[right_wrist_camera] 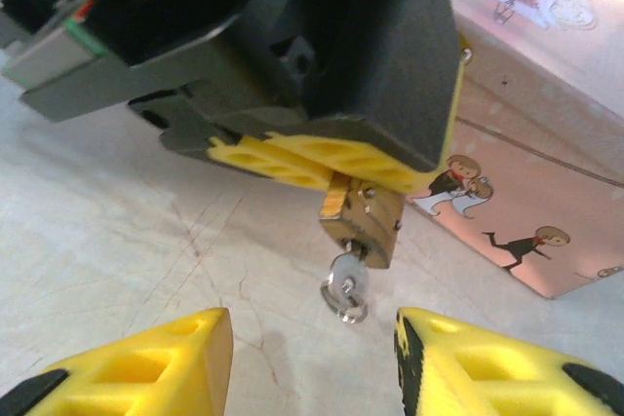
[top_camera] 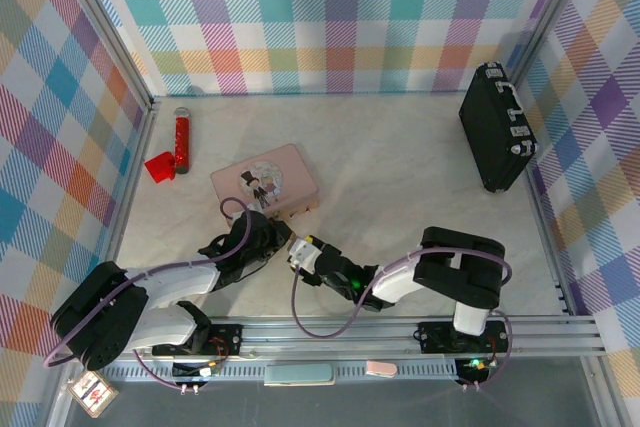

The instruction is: Unlock a padlock with a key

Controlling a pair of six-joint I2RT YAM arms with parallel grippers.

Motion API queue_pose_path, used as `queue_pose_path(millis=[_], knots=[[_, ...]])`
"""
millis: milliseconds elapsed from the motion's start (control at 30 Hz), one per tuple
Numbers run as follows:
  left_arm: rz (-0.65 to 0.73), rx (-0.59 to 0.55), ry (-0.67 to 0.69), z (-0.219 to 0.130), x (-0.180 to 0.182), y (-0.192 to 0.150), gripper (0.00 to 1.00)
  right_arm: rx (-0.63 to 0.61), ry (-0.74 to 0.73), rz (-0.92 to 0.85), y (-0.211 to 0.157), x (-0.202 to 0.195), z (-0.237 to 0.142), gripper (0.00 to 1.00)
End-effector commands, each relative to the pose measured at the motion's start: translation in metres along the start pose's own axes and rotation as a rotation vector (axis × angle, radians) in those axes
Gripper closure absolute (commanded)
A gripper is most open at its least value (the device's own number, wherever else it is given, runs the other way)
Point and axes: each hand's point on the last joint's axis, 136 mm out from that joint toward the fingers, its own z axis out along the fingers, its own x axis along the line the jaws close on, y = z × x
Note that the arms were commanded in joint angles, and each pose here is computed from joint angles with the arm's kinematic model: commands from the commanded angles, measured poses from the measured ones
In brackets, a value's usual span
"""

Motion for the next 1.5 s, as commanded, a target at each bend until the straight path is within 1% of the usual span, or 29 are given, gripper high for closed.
queue_pose_path(millis=[0, 300, 633, 1467], knots=[[0.020, -0.016, -0.112, -0.008, -0.031, 0.007, 1.00, -0.092, -0.078, 0.002, 0.023, -0.012, 0.001, 0.55], [0.020, -0.009, -0.124, -0.006, -0.035, 0.007, 1.00, -0.087, -0.115, -0.022, 0.019, -0.012, 0.009, 0.67], [0.011, -0.007, -0.131, -0.007, -0.034, 0.006, 1.00, -0.080, -0.126, -0.041, 0.017, -0.009, 0.012, 0.76], [0.012, -0.012, -0.144, -0.009, -0.040, 0.008, 1.00, -0.068, -0.127, -0.047, 0.014, -0.006, 0.015, 0.86]])
